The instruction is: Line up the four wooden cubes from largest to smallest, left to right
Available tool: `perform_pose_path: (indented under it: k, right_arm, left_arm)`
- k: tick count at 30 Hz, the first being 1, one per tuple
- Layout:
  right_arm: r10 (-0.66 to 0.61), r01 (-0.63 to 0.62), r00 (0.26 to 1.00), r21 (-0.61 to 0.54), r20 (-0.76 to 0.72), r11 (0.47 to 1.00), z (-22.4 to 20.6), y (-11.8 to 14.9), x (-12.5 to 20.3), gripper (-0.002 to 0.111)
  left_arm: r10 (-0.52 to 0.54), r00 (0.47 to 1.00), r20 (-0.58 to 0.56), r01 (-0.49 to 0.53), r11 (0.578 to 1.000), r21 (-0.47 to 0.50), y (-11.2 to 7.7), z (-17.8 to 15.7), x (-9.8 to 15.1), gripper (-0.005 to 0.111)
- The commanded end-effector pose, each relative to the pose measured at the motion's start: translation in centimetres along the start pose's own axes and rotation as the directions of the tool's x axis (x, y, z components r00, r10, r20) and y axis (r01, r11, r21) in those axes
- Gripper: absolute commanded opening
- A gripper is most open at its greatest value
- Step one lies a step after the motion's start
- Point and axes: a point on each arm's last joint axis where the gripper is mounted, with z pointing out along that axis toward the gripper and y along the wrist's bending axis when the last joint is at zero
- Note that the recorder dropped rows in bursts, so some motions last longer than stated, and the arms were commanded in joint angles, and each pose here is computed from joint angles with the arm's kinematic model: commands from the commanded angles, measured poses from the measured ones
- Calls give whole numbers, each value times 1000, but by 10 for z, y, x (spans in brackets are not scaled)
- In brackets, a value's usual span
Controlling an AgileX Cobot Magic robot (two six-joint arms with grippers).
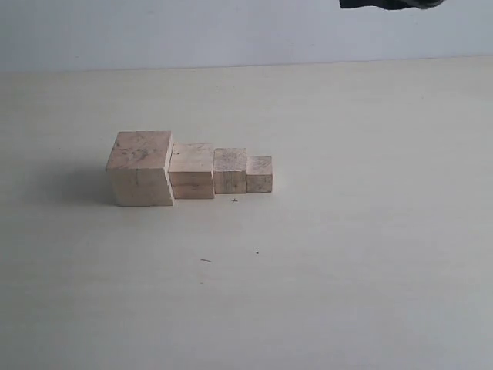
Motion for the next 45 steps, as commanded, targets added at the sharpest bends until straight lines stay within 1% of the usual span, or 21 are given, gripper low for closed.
perform_pose_path:
  k: [1, 3, 8, 12, 20, 25, 29, 32, 35, 38, 42, 44, 45]
  right_arm:
    - [182, -190, 974, 51, 132, 980, -40, 6, 23, 0]
    - [209, -221, 965, 62, 159, 973, -51, 8, 37, 0]
    - [192, -206, 962, 53, 196, 977, -78, 18, 60, 0]
    - [162, -173, 958, 23, 236, 985, -102, 29, 61, 0]
    - [120, -130, 930, 5, 349, 992, -136, 42, 61, 0]
    - [36, -61, 917, 50, 398, 997, -153, 45, 63, 0]
    - [-79, 23, 908, 140, 411, 990, -165, 44, 66, 0]
    - [-86, -1, 906, 205, 415, 979, -178, 39, 72, 0]
    - [-91, -49, 907, 318, 410, 947, -191, 31, 80, 0]
    - [-91, -120, 887, 418, 452, 901, -201, 25, 98, 0]
    - [-121, -184, 869, 542, 479, 820, -204, 22, 135, 0]
    - [-159, -186, 864, 595, 478, 782, -201, 21, 156, 0]
    - [-176, -186, 856, 609, 486, 771, -199, 21, 166, 0]
  left_arm:
    - [1, 1000, 15, -1, 1000, -4, 0, 0, 0, 0]
    - [1, 1000, 15, -1, 1000, -4, 0, 0, 0, 0]
    - [1, 1000, 15, -1, 1000, -4, 0, 0, 0, 0]
    - [1, 1000, 15, -1, 1000, -4, 0, 0, 0, 0]
    - [1, 1000, 15, -1, 1000, -4, 0, 0, 0, 0]
    - [1, 1000, 15, -1, 1000, -4, 0, 0, 0, 0]
    - [1, 1000, 15, -1, 1000, -4, 0, 0, 0, 0]
    - [1, 1000, 15, -1, 1000, -4, 0, 0, 0, 0]
    - [1, 1000, 15, -1, 1000, -4, 0, 0, 0, 0]
    - [1, 1000, 15, -1, 1000, -4, 0, 0, 0, 0]
    - [1, 1000, 15, -1, 1000, -4, 0, 0, 0, 0]
    - [1, 1000, 15, -1, 1000, -4, 0, 0, 0, 0]
    - [1, 1000, 15, -1, 1000, -4, 0, 0, 0, 0]
